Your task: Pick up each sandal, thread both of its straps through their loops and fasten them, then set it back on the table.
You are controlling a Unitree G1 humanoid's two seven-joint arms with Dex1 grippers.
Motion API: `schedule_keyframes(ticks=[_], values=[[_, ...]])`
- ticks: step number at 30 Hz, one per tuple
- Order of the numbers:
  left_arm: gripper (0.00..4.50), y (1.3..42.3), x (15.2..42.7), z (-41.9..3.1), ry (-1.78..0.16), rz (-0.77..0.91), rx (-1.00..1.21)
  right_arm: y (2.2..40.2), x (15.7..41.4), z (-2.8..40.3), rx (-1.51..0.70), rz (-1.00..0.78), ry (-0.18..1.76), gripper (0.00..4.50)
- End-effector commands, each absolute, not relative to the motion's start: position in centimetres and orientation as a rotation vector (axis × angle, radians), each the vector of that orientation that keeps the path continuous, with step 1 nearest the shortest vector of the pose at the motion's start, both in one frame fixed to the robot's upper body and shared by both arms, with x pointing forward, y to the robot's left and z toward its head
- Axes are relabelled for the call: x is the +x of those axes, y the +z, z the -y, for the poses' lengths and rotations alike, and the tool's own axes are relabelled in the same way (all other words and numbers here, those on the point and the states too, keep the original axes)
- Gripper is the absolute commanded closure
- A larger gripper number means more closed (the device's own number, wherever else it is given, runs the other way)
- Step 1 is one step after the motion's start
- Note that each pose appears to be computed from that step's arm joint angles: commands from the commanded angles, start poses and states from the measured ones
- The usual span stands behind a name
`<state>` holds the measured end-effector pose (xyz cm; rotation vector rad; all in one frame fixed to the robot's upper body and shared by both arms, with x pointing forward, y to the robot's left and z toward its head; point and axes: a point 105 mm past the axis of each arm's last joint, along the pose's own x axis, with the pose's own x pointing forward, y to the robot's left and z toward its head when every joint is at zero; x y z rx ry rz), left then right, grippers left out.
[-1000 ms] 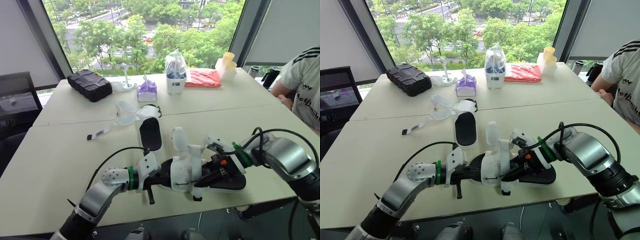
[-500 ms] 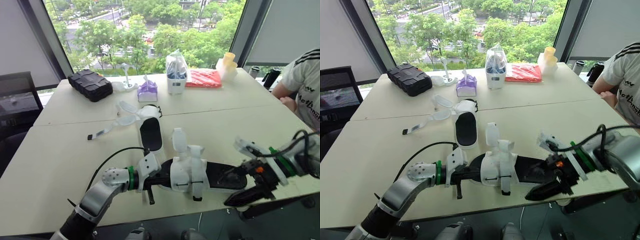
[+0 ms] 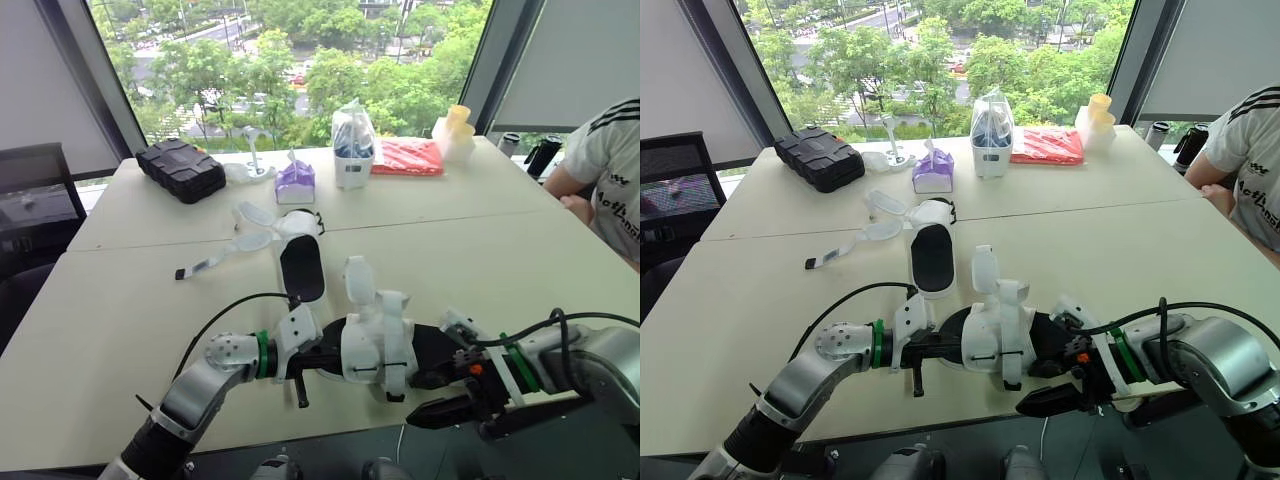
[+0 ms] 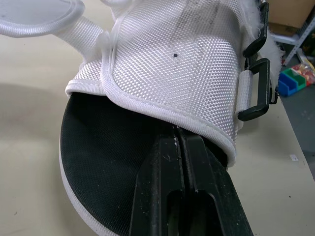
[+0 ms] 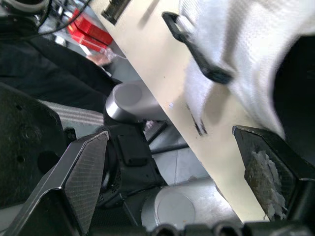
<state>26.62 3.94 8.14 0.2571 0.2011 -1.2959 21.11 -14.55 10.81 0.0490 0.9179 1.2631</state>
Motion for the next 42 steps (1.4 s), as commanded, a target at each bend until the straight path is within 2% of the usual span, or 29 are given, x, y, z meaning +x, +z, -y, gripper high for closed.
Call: schedule_keyframes(ticks=[1, 3, 6, 13, 18, 23, 29, 37, 41, 42], values=[[4.50, 7.2, 26.3, -4.0, -1.300, -0.246, 0.263, 11.3, 21.2, 13.3, 0.059, -0.885, 1.290, 0.11], [4.50, 7.2, 26.2, -4.0, -1.298, -0.248, 0.262, 11.3, 21.3, 12.9, 0.078, -0.879, 1.287, 0.11], [4.50, 7.2, 26.2, -4.0, -1.296, -0.250, 0.259, 11.2, 21.6, 12.6, 0.089, -0.874, 1.269, 0.90], [4.50, 7.2, 26.1, -4.0, -1.289, -0.255, 0.252, 10.6, 21.6, 12.2, 0.108, -0.897, 1.258, 4.47], [4.50, 7.2, 26.0, -4.0, -1.288, -0.261, 0.247, 9.5, 19.5, 13.1, 0.029, -1.012, 1.300, 4.47], [4.50, 7.2, 25.5, -4.1, -1.293, -0.267, 0.248, 8.2, 15.9, 14.2, -0.007, -1.152, 1.395, 4.47], [4.50, 7.1, 24.8, -4.1, -1.304, -0.285, 0.243, 6.9, 13.9, 15.1, 0.017, -1.229, 1.444, 4.47], [4.50, 7.1, 24.6, -4.1, -1.311, -0.299, 0.238, 7.2, 13.4, 15.5, -0.068, -1.194, 1.496, 4.47], [4.50, 7.1, 24.6, -4.1, -1.318, -0.300, 0.241, 8.6, 14.4, 15.2, -0.095, -1.111, 1.498, 4.47], [4.50, 7.1, 24.7, -4.0, -1.325, -0.298, 0.245, 10.7, 15.8, 15.1, -0.098, -1.028, 1.485, 4.47]])
